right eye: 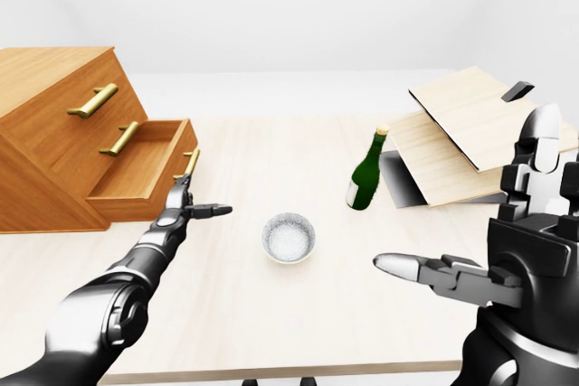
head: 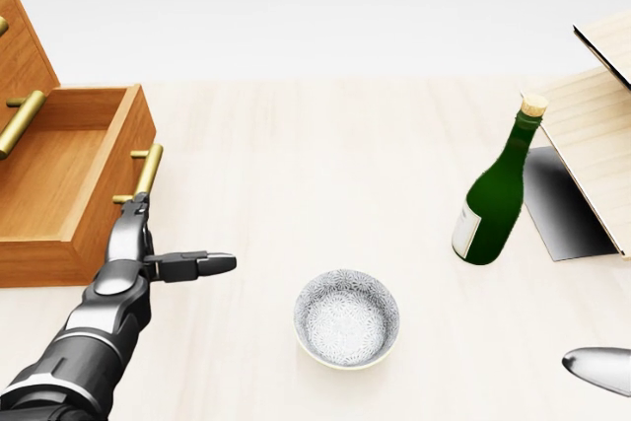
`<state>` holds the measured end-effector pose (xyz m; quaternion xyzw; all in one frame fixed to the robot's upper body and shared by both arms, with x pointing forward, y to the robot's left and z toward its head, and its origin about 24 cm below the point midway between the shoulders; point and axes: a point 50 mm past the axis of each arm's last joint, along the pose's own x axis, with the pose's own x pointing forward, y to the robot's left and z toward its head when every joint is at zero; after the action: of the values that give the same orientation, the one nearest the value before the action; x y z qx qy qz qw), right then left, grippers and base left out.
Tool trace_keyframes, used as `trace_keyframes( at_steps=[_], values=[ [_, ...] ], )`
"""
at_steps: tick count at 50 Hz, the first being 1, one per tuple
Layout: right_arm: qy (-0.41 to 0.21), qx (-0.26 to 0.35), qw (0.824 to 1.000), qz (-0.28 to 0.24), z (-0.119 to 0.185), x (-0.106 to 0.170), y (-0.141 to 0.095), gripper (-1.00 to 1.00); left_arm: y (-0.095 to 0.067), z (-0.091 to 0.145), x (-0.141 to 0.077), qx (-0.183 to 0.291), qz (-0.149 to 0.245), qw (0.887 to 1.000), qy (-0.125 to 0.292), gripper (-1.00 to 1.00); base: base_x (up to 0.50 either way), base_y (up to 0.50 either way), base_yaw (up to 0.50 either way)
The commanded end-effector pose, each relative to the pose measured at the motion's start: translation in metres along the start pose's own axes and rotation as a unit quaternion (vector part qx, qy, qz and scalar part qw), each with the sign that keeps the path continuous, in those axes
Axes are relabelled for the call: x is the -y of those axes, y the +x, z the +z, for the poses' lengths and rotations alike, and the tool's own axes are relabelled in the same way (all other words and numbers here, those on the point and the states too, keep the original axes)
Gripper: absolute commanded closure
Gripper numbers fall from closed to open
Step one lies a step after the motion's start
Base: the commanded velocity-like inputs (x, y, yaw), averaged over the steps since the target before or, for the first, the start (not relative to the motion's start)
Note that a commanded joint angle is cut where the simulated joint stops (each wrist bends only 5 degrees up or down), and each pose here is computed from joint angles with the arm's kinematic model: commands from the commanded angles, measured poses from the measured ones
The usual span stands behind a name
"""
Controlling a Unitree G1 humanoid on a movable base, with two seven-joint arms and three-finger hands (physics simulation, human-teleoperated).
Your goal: Close the bottom drawer of the cabinet.
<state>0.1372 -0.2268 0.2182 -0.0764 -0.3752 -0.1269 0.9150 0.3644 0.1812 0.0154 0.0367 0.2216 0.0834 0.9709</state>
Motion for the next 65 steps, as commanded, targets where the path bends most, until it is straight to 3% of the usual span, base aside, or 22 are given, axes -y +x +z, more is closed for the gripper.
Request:
trace_keyframes(
  at_steps=[1, 26, 39, 48, 54, 61, 65],
  values=[
    [-0.001, 0.009, 1.0, -0.001, 0.004, 0.0, 0.0, -1.0, 0.001, -0.005, -0.012, -0.025, 0.028, 0.999, -0.032, -1.0, 0.0, 0.0, 0.0],
    [-0.002, 0.005, 1.0, 0.002, 0.002, -0.001, 0.001, -1.0, 0.002, 0.008, -0.06, -0.024, 0.114, 0.993, -0.012, -1.0, 0.0, 0.0, 0.0],
    [-0.004, 0.012, 1.0, 0.004, 0.004, -0.003, 0.002, -1.0, -0.004, -0.016, -0.086, -0.075, 0.163, 0.983, -0.028, -1.0, 0.0, 0.0, 0.0],
    [-0.005, 0.021, 1.0, 0.005, 0.007, -0.004, 0.003, -1.0, -0.01, -0.035, -0.102, -0.092, 0.196, 0.976, 0.033, -1.0, 0.0, 0.0, 0.0],
    [-0.006, 0.019, 1.0, 0.006, 0.005, -0.005, 0.004, -1.0, -0.016, -0.038, -0.125, -0.096, 0.236, 0.963, 0.084, -1.0, 0.0, 0.0, 0.0],
    [-0.008, 0.03, 0.999, 0.01, 0.009, -0.007, 0.006, -1.0, -0.019, -0.025, -0.145, -0.088, 0.265, 0.956, 0.091, -1.0, 0.0, 0.0, 0.0],
    [-0.007, 0.024, 1.0, 0.014, 0.006, -0.01, 0.006, -1.0, -0.02, -0.008, -0.157, -0.068, 0.288, 0.954, 0.058, -1.0, 0.0, 0.0, 0.0]
  ],
)
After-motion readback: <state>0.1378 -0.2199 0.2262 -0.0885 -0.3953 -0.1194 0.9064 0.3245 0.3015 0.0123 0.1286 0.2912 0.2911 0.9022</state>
